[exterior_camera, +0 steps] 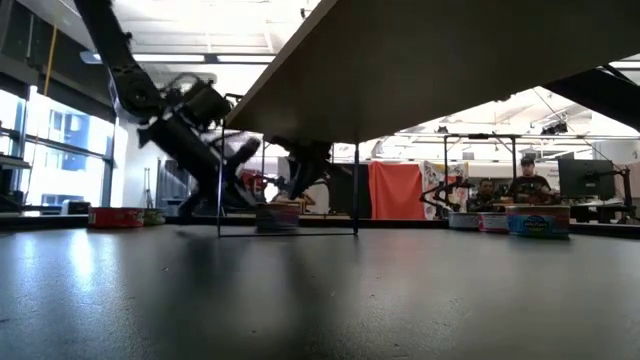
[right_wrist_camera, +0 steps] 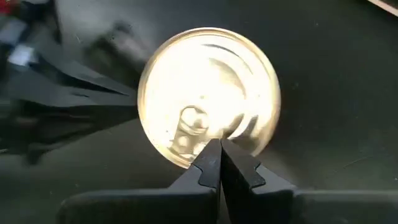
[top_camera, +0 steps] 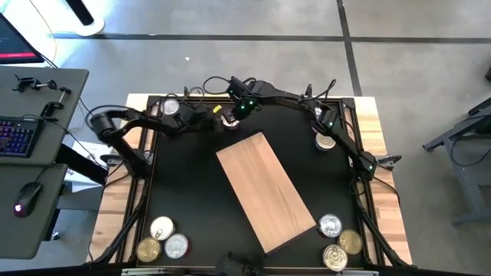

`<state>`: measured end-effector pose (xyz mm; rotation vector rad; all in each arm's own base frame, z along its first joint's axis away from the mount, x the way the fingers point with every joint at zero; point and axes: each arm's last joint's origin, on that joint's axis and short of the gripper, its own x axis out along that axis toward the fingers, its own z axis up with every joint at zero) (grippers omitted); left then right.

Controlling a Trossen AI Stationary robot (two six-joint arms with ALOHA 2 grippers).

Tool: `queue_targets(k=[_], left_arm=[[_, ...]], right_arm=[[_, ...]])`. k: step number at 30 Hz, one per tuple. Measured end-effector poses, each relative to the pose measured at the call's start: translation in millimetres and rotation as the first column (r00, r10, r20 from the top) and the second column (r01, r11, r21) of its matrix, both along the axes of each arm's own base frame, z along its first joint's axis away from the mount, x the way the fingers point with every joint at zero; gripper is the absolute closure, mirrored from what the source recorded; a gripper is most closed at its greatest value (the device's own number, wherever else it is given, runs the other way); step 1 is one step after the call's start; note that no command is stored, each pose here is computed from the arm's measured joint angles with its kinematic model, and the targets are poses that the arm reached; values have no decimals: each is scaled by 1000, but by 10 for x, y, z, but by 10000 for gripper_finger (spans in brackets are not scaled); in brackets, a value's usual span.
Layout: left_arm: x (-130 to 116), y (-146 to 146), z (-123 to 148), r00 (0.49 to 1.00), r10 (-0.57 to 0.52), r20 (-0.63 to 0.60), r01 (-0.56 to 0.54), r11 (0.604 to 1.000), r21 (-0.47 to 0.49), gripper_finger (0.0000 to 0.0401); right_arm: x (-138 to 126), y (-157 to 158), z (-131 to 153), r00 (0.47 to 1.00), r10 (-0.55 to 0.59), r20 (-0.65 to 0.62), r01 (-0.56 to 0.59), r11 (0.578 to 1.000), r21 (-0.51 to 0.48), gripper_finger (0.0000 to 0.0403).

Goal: Stack canned seafood by type on shelf
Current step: Put the blue tuna can on the shelf

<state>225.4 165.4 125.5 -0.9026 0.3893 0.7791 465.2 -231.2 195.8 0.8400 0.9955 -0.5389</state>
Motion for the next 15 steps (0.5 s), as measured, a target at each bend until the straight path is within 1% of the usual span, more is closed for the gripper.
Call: queue_targets(k=[3,5,8,10,15], left_arm=[[-119,63,126,994,91,-67,-84,991,101,401],[-190,127,158,990,118,-83,-106,986,131,401],[-261,221,148,993,94,-77,-84,988,127,401],[-287,258,93,992,80,-99,-68,991,118,401],[-286,276,-39,993,33,-116,-26,998,63,401]], right_arm=[[16,-74,29,998,-44,54,44,999,-2,403],[27,-116,47,993,-77,84,78,997,-7,403],[12,-145,23,993,-96,76,96,995,2,403],[-10,-158,-21,994,-101,49,100,995,15,403],[5,-174,-160,992,-123,19,123,992,29,403]])
